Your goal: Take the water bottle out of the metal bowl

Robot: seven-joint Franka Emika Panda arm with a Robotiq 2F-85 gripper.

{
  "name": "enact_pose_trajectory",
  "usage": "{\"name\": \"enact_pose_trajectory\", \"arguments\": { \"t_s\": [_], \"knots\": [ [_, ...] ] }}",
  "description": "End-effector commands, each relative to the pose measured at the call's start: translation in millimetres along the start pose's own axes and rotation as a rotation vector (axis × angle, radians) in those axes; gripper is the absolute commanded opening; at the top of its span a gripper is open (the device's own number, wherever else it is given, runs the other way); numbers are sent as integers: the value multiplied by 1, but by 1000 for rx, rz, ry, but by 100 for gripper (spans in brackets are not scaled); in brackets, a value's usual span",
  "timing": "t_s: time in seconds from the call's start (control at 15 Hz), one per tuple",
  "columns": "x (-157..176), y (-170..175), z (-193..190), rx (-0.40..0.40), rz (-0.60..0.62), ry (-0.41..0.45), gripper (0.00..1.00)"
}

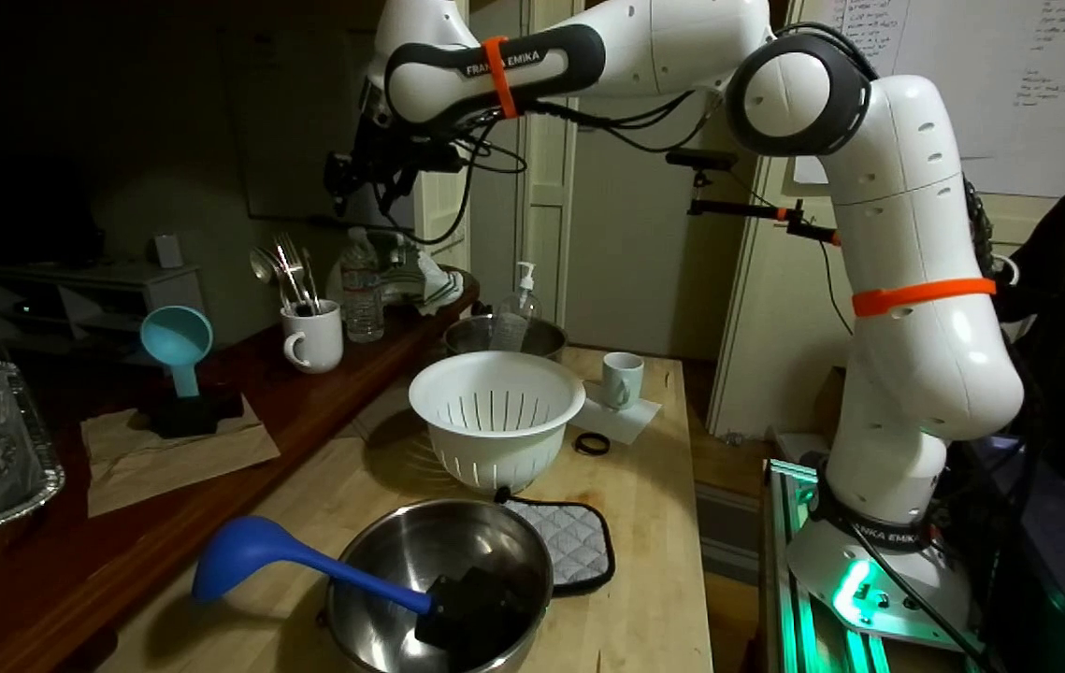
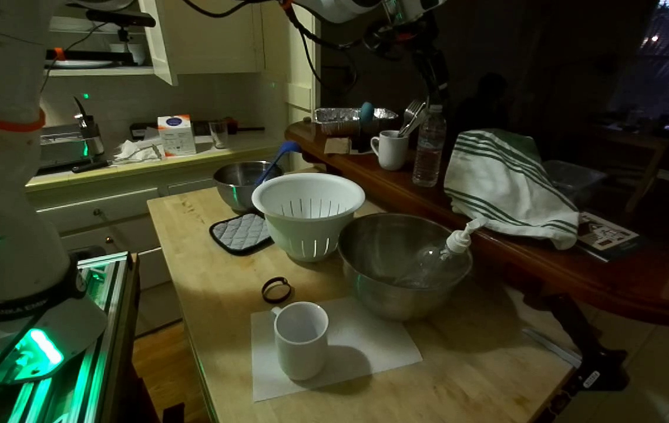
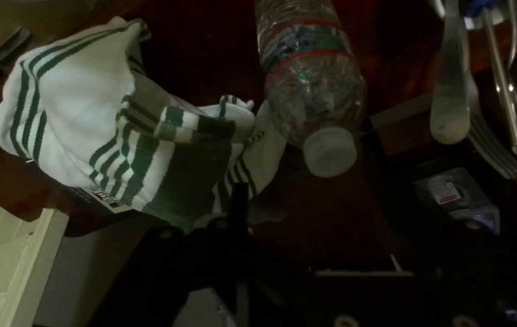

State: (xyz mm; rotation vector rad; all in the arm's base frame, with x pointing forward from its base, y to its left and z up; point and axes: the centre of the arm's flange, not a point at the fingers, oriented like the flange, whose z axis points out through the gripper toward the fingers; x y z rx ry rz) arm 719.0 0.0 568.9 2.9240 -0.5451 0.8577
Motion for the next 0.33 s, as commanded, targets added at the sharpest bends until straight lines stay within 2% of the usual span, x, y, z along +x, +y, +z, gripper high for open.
{"name": "enact_pose_trajectory", "arguments": {
  "t_s": [0.0,0.13,0.2,0.27],
  "knots": [
    [-3,-3,-37,-5,-18,11,100],
    [-15,3,-66,85,-81,7,100],
    [3,-8,-36,36,-37,34,100],
    [3,-9,-50,57,-56,40,100]
  ]
}}
